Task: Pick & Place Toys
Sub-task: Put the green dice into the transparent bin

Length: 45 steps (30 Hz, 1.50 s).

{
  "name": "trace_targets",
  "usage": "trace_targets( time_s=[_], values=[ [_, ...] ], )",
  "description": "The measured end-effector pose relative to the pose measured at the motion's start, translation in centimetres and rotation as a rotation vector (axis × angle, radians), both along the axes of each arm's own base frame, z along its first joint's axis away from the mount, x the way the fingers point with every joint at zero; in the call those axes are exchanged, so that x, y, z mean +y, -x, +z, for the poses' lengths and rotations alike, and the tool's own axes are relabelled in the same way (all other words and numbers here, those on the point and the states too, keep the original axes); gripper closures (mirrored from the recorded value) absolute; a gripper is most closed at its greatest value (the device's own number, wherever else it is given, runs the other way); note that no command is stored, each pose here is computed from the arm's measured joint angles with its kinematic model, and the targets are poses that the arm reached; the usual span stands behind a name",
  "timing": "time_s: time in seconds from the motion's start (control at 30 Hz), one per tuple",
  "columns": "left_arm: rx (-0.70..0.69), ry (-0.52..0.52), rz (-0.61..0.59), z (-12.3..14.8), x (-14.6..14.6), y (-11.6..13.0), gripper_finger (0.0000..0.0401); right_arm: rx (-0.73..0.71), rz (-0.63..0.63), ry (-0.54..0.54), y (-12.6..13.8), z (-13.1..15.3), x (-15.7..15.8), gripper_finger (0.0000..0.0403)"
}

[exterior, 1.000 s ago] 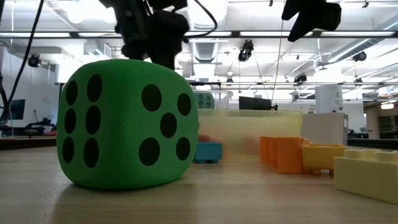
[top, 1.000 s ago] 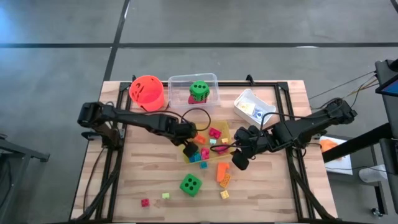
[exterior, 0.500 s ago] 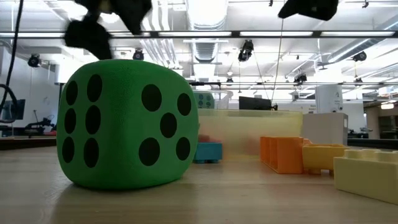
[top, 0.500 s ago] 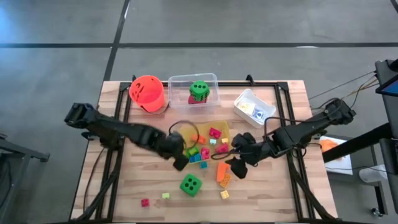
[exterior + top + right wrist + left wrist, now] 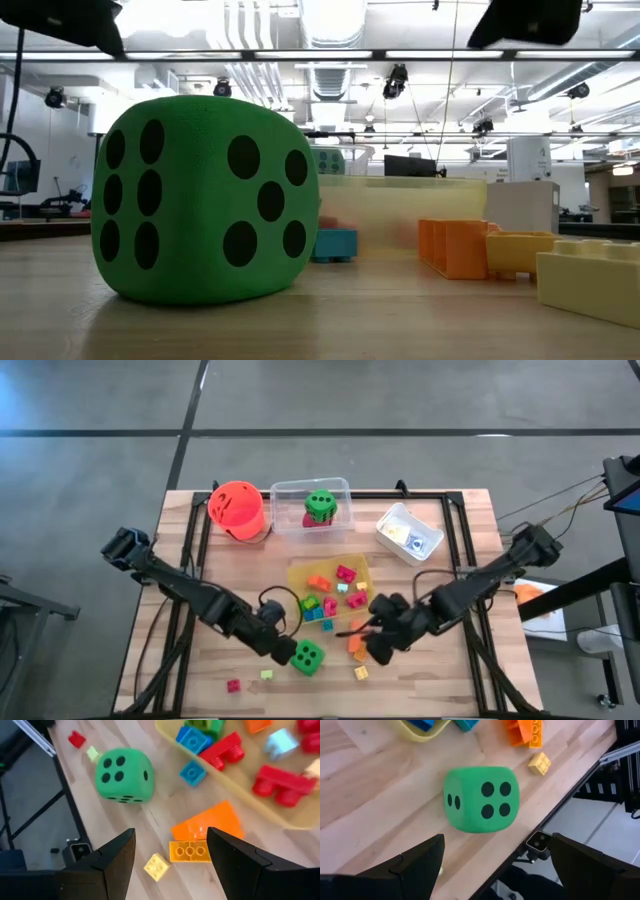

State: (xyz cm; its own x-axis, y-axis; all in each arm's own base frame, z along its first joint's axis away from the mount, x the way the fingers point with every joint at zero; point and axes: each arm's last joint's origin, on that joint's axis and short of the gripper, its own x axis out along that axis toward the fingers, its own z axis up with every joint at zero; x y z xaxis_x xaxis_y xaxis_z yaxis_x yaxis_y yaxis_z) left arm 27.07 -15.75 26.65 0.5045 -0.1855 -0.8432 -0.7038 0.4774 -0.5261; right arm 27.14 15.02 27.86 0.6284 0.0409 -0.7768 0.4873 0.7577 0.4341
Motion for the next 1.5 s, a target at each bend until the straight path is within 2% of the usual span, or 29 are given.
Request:
trace_targets(
  time_s=[0.2, 0.3, 0.43, 0.63, 0.87, 0.97, 1.27, 1.5],
  values=[
    [-0.003, -0.027, -0.014, -0.7, -0.3, -0.5, 0.0049, 0.006, 0.024, 0.005, -2.5, -3.5, 2.1, 0.0164],
    [0.014, -0.043, -0.015, -1.7, -0.6, -1.1, 0.0049, 0.039, -0.027, -0.006, -3.2, -4.8, 2.5, 0.0164],
    [0.001, -0.066, -0.051, -2.6, -1.0, -1.7, 0.0049, 0.014, -0.073, 0.002, -4.4, -5.5, 3.5, 0.0177],
    [-0.016, -0.123, -0.026, -3.4, -1.0, -2.3, 0.0049, 0.002, -0.088, -0.017, -6.7, -6.4, 5.3, 0.0251],
    [-0.024, -0.114, -0.014, -5.1, -1.7, -3.5, 0.0049, -0.052, -0.246, -0.011, -7.9, -7.2, 6.3, 0.0352],
    [-0.024, -0.105, 0.000, -5.7, -1.9, -3.9, 0.0049, -0.087, -0.269, 0.003, -7.7, -7.1, 6.7, 0.0387],
    [0.008, -0.118, -0.003, -6.4, -1.7, -3.5, 0.0049, -0.109, -0.246, -0.012, -7.0, -6.9, 7.6, 0.0390],
    [-0.030, -0.062, -0.042, -8.3, -1.6, -3.0, 0.0049, -0.114, -0.227, -0.016, -6.7, -6.9, 8.2, 0.0391]
  ],
)
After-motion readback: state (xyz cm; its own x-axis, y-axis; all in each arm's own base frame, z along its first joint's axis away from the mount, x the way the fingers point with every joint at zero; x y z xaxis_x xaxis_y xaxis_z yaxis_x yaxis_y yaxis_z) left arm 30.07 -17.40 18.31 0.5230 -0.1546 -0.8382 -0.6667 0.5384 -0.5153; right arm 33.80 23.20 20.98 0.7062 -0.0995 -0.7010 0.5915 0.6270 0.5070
